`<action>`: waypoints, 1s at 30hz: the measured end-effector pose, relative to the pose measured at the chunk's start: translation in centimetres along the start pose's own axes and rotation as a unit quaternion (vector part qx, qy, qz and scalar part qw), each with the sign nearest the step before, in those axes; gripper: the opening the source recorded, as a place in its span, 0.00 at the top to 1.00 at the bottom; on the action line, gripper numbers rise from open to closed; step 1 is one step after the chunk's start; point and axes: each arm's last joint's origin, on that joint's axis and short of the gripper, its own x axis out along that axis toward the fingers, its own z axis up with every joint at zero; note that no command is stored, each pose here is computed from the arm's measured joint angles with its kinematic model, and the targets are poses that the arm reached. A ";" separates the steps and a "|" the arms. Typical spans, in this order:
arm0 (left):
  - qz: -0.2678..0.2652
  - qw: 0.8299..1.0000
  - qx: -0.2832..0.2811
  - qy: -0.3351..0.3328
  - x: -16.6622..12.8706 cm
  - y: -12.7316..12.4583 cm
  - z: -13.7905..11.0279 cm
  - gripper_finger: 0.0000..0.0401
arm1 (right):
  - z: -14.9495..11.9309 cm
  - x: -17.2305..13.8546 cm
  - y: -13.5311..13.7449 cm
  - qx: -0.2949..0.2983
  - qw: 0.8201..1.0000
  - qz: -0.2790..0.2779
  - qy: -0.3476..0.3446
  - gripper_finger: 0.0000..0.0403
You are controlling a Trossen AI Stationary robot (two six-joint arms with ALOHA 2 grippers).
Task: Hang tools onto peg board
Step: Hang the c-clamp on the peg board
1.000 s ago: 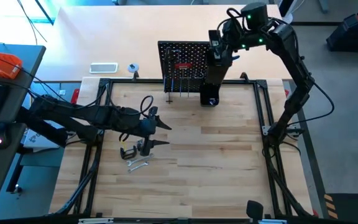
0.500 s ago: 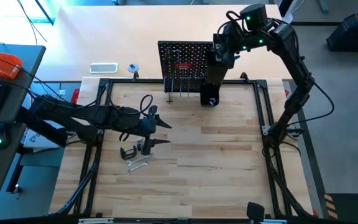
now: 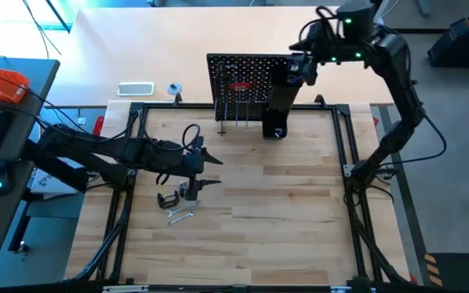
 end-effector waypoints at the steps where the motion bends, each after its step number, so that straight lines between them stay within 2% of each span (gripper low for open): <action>1: 0.004 1.000 0.001 0.007 -0.1 0.0 -0.1 0.37 | 0.3 -0.6 0.2 -0.005 1.000 -0.007 -0.011 0.56; 4: 0.010 0.999 0.004 0.040 -0.4 0.1 -0.7 0.37 | 1.1 -2.2 0.9 -0.020 0.998 -0.016 -0.050 0.56; 8: 0.015 0.993 -0.016 0.117 -0.8 0.1 -2.3 0.37 | 1.9 -4.8 2.2 -0.039 0.995 -0.016 -0.096 0.56; 12: 0.018 0.980 -0.043 0.195 -1.3 -0.1 -3.7 0.37 | 2.3 -6.6 3.8 -0.055 0.991 0.000 -0.122 0.56; 16: 0.023 0.969 -0.059 0.238 -1.9 -0.8 -4.5 0.37 | 2.4 -7.9 5.4 -0.066 0.988 0.029 -0.135 0.56; 20: 0.023 0.959 -0.071 0.273 -2.1 -2.0 -5.8 0.37 | 2.0 -8.2 7.1 -0.071 0.988 0.077 -0.114 0.56; 24: 0.023 0.944 -0.089 0.318 -1.7 -3.5 -9.1 0.37 | 1.3 -7.6 8.9 -0.072 0.986 0.135 -0.063 0.56; 30: 0.036 0.916 -0.131 0.378 -1.6 -5.6 -14.2 0.37 | 0.7 -6.3 11.8 -0.073 0.974 0.214 0.007 0.56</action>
